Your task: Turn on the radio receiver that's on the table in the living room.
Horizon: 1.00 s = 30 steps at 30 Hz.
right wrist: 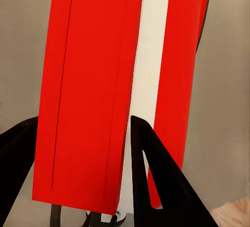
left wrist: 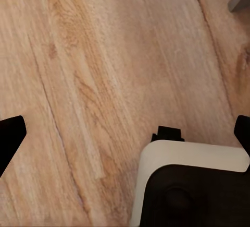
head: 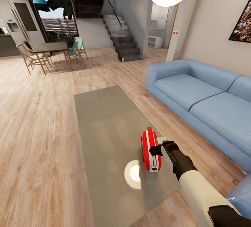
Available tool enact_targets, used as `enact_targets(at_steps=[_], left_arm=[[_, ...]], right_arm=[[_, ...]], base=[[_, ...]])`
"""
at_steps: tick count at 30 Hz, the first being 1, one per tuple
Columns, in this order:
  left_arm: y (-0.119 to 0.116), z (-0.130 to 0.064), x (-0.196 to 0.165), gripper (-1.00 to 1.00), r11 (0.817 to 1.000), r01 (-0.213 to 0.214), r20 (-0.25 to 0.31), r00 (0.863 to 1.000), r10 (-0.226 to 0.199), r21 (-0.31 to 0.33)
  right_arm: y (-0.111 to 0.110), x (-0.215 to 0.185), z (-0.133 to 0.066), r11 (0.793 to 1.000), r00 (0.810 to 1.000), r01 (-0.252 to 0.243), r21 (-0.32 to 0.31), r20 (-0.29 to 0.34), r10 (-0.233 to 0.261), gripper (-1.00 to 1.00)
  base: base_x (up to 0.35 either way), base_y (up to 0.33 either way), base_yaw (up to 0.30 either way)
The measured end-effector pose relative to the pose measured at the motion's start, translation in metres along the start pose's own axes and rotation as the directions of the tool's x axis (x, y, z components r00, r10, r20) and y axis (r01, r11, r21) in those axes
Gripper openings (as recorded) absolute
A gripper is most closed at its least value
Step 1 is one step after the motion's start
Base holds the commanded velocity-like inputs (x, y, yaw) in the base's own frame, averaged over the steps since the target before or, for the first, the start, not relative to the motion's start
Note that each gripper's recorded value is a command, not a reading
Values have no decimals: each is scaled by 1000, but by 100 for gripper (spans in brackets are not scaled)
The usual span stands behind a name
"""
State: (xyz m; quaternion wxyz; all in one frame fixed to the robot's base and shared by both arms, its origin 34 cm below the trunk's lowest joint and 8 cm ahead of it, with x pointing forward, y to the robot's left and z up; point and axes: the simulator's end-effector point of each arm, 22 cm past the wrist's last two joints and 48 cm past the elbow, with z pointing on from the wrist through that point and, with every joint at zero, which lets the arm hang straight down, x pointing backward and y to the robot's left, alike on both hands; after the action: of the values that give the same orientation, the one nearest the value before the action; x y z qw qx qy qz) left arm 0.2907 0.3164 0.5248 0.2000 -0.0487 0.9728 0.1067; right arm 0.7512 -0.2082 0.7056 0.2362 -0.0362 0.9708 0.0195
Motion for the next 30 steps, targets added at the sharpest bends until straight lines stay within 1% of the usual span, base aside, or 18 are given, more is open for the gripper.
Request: enact_targets(at_steps=[30], left_arm=[[9, -38, -13, 100, 1000, 0, -1, 1000, 0, -5]], right_arm=[[2, -16, -38, 1000, 1000, 3, 1, 1, -3, -100]], base=[[0, 0, 0]])
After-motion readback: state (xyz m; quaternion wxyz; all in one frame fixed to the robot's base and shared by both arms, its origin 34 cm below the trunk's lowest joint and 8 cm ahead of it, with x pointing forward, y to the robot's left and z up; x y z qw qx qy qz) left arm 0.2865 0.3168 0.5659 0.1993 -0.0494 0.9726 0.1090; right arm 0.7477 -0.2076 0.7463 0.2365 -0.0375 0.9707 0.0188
